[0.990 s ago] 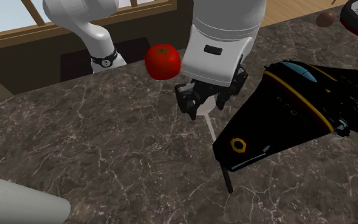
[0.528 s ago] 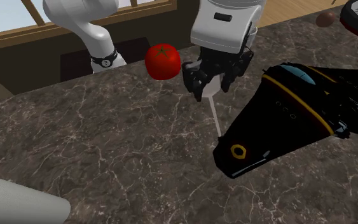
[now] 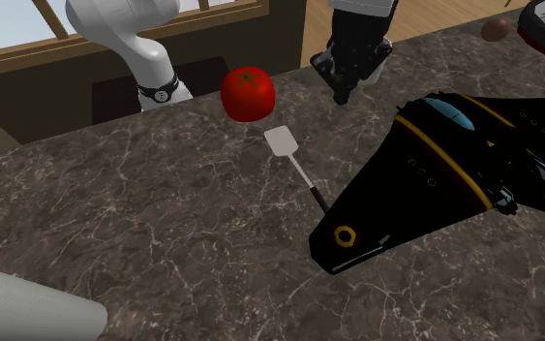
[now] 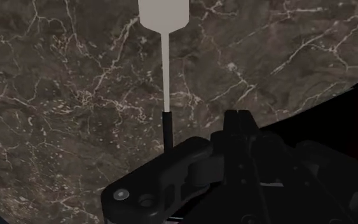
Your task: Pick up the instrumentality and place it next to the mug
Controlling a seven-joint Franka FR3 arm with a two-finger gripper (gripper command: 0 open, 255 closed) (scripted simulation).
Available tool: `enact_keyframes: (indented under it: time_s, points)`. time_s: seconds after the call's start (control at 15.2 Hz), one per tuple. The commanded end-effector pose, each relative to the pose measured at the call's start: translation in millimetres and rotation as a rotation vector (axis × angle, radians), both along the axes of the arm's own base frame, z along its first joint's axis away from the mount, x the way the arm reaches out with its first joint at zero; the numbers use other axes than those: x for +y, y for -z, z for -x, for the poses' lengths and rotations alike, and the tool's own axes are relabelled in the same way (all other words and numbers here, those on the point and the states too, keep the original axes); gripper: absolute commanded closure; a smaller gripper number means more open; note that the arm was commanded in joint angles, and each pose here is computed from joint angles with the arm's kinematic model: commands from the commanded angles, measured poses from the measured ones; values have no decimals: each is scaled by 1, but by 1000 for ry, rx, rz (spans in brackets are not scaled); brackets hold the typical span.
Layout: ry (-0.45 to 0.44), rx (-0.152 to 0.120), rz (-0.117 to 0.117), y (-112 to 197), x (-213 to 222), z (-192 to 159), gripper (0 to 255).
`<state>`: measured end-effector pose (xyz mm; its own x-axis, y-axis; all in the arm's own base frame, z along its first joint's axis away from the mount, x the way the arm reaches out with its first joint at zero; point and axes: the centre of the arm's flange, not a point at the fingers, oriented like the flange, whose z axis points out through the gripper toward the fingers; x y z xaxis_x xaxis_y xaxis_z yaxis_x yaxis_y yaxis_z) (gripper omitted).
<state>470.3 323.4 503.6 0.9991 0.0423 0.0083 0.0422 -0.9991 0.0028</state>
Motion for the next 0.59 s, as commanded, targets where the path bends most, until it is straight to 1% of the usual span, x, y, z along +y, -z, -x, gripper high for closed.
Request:
enact_keyframes:
  time_s: [0.0, 0.07, 0.53]
  points:
    - [0, 0, 0, 0, 0, 0, 255]
    - [0, 0, 0, 0, 0, 0, 0]
    - [-10, -75, -7, 81, -45, -3, 0]
